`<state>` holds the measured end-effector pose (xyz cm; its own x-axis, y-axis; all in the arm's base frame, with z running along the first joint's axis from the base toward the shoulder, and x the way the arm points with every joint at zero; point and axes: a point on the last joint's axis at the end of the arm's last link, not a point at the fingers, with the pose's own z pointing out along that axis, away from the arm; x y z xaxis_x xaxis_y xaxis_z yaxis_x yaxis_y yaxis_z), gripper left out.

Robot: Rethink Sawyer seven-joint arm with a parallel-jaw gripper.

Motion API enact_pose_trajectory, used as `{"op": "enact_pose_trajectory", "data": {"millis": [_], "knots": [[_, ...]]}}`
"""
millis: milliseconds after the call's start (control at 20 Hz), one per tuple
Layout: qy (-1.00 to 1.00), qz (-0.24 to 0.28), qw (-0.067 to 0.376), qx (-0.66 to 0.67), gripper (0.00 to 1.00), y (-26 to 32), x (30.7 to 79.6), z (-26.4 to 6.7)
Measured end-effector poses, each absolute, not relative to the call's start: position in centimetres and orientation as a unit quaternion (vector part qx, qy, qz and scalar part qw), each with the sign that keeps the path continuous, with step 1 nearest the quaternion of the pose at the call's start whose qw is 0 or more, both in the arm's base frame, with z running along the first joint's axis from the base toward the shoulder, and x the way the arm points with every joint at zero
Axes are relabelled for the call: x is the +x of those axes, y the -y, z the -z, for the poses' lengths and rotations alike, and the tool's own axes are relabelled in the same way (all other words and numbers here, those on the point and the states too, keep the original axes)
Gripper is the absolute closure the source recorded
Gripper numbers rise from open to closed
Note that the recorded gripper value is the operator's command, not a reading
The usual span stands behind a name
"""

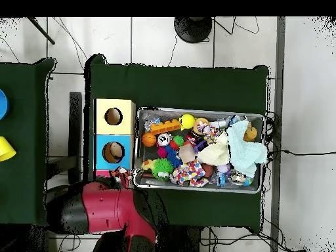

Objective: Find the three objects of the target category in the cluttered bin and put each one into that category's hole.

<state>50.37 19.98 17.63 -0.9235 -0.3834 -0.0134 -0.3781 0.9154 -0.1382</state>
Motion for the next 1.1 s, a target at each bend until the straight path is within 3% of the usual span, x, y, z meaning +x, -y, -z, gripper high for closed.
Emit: {"op": "enact_pose_trajectory", "data": {"millis": [1100], "knots": [[-0.975, 0.090, 0.004, -0.203, 1.00, -20.0, 49.6, -15.9]]}}
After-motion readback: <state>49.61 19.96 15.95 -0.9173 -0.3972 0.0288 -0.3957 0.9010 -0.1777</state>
